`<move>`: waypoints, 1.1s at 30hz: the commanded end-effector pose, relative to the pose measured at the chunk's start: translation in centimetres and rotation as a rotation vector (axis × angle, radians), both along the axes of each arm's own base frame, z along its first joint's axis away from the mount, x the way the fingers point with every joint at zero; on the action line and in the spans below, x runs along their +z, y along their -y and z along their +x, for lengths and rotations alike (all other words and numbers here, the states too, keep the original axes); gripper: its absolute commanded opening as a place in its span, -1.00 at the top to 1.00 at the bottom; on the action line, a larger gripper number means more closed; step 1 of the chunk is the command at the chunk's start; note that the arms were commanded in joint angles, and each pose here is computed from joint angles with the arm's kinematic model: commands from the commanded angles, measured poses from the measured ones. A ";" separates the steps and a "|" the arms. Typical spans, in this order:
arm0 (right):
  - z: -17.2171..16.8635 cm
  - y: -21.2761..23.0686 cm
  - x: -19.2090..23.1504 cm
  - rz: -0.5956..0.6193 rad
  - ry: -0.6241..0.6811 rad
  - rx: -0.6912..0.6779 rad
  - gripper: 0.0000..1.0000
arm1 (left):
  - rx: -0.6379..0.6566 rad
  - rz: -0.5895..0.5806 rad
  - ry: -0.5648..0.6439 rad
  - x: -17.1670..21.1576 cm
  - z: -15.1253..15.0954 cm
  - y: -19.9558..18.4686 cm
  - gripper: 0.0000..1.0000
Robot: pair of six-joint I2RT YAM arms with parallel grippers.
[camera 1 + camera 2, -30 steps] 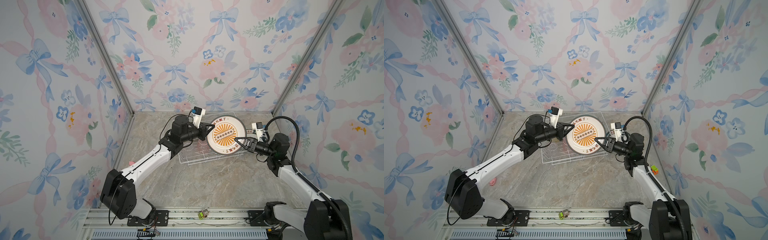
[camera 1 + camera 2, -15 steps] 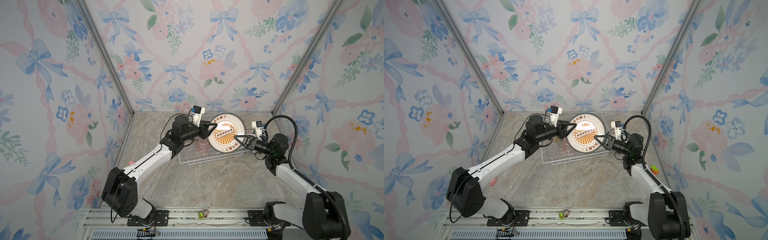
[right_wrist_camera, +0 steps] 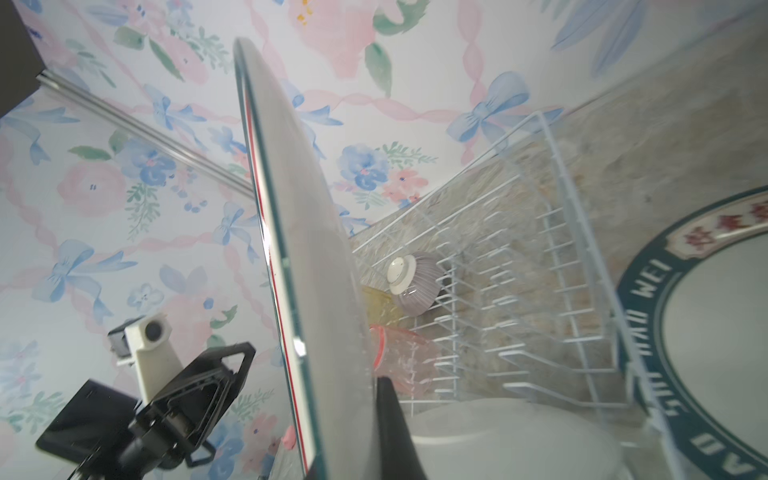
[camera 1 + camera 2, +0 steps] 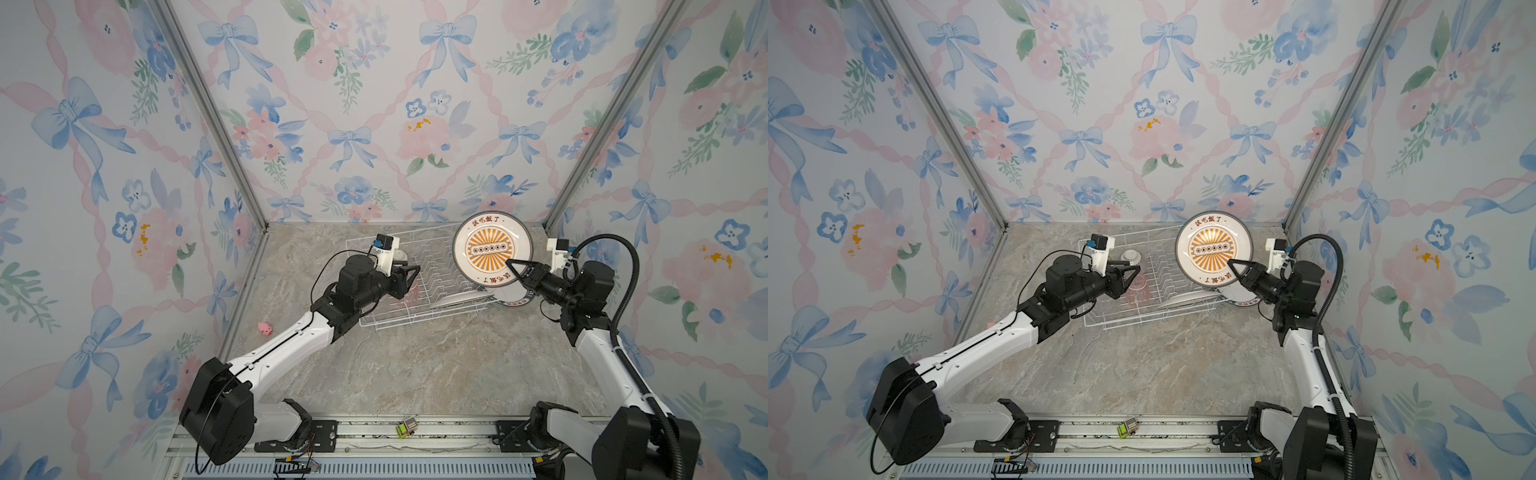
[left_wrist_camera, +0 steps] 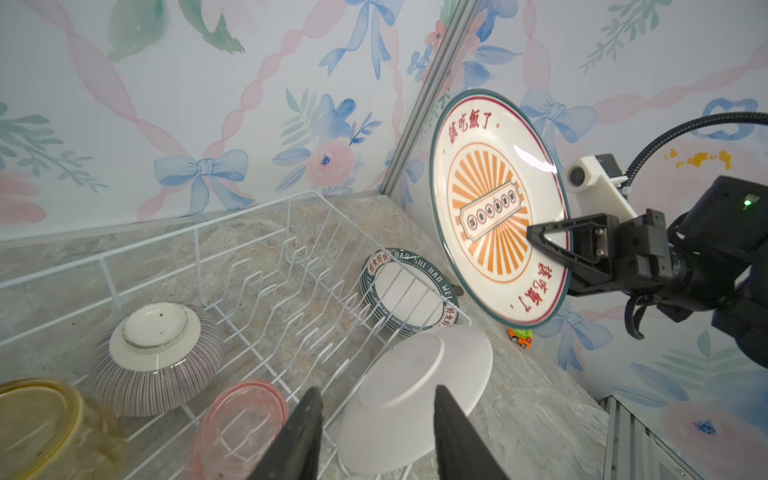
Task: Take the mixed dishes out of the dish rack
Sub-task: 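Carry the plate with the right gripper while the left gripper releases and withdraws, then lower the sunburst plate onto the green-rimmed plate stack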
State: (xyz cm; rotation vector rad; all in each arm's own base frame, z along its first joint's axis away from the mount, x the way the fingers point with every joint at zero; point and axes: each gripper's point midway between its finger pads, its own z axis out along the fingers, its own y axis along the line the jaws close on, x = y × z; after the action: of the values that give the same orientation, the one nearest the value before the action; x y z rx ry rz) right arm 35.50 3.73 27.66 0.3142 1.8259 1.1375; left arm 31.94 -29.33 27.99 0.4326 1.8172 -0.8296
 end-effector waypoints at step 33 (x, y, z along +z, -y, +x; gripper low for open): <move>3.3 13.2 -13.9 -0.073 -0.337 -0.499 1.00 | 0.056 0.160 0.031 -2.4 -2.5 0.6 0.11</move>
State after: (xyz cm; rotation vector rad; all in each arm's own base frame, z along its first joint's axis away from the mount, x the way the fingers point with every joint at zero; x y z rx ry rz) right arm 37.02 -10.51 11.46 0.9978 1.9995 0.6021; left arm 28.98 -29.76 24.28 0.4941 1.8966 -0.6472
